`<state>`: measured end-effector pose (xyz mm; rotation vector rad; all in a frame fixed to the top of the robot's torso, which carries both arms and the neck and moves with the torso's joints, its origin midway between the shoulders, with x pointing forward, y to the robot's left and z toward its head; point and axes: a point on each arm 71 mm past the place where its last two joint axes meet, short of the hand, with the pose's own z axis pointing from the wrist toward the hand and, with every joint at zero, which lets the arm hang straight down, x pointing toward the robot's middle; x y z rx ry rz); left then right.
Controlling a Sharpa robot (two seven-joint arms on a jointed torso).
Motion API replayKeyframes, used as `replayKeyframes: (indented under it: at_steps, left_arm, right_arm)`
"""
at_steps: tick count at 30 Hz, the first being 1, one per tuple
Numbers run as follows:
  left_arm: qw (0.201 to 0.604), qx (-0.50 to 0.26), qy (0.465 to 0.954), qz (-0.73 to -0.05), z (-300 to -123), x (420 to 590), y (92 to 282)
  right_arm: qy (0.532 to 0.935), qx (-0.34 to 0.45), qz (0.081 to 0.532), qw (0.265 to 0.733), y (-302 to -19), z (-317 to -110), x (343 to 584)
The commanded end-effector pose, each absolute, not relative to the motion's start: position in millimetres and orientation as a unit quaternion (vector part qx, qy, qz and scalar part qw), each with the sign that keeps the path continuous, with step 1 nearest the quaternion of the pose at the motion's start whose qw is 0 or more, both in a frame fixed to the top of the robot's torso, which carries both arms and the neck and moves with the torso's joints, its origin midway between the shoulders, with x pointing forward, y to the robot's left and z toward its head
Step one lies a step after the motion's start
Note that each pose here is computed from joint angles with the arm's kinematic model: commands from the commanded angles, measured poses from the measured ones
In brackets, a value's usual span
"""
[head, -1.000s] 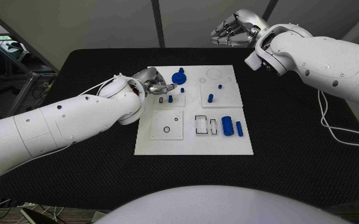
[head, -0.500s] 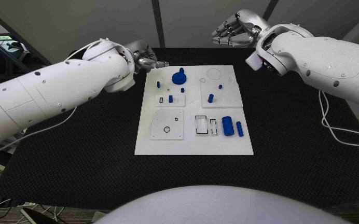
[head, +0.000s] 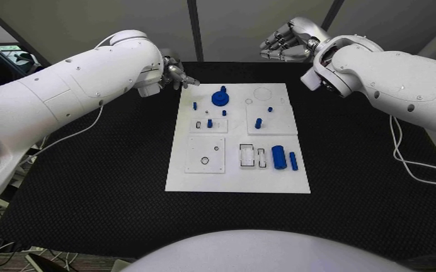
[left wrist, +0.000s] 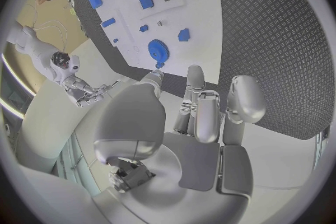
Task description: Assemble the parts on the task board
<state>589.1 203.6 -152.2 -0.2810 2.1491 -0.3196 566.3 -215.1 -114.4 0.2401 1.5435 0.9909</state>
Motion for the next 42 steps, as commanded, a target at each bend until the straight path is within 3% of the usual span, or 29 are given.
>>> replayKeyframes:
  at_steps: [1,13,42]
  left_arm:
    - [0.405,-0.093,0.902,-0.115,-159.9,590.1,203.4]
    - [0.395,-0.092,0.908,-0.104,-171.4,598.8,195.3]
    - [0.361,-0.069,0.924,-0.102,-190.4,596.7,181.4]
  right_arm:
    - [0.666,0.1,0.431,0.601,-213,-113,566]
    - [0.667,0.098,0.434,0.598,-209,-115,566]
    - [0.669,0.097,0.437,0.593,-204,-118,567]
